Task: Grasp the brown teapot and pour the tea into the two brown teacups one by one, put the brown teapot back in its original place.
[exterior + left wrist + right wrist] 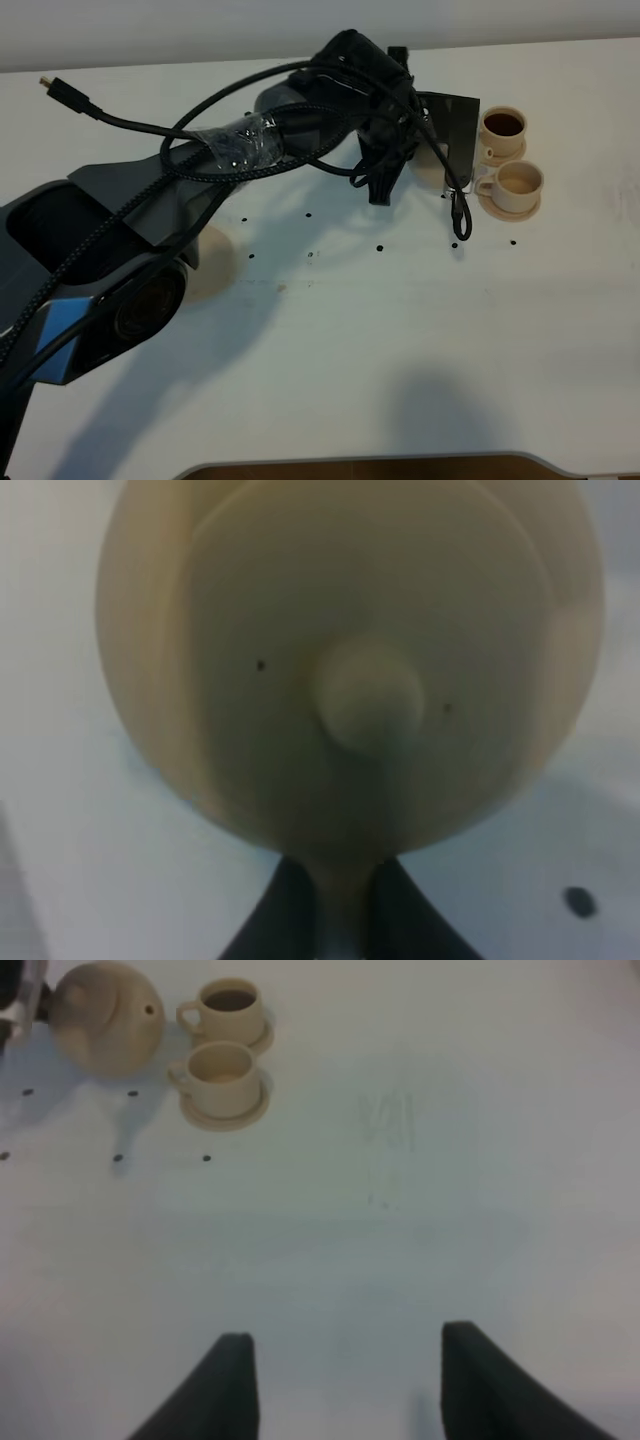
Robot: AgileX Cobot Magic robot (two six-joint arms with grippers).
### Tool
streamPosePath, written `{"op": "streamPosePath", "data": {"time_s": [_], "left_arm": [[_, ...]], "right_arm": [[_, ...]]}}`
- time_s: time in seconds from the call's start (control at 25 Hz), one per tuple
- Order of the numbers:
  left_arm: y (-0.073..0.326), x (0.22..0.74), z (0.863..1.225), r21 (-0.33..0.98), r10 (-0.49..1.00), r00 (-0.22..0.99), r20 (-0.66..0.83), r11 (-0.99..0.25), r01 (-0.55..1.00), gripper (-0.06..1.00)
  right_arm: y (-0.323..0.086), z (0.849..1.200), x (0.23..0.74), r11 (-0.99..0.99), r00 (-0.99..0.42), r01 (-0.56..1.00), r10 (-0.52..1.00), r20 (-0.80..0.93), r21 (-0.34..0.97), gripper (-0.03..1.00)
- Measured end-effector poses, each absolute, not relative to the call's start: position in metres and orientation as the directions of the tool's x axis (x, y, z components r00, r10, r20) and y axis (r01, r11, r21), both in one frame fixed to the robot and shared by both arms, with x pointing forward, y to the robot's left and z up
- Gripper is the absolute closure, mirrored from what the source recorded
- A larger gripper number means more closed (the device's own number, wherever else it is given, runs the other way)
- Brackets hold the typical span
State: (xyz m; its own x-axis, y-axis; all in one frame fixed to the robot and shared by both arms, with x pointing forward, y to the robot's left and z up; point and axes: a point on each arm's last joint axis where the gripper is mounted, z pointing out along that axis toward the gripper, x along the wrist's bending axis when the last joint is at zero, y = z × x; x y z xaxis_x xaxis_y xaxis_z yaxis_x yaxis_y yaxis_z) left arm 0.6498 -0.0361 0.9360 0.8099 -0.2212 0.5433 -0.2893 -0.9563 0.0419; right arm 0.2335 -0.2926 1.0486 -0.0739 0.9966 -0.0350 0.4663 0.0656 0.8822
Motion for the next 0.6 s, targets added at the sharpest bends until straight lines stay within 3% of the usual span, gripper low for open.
{"op": "streamPosePath", "data": {"time_s": [0.6], "left_arm": [[-0.055, 0.644, 0.942, 0.009, -0.32, 0.708, 0.63, -0.908, -0.418, 0.82]], "right_arm": [[-0.293, 1.049, 0.233, 0.066, -0.074, 0.466, 0.997, -0.035, 0.882, 0.55]]}}
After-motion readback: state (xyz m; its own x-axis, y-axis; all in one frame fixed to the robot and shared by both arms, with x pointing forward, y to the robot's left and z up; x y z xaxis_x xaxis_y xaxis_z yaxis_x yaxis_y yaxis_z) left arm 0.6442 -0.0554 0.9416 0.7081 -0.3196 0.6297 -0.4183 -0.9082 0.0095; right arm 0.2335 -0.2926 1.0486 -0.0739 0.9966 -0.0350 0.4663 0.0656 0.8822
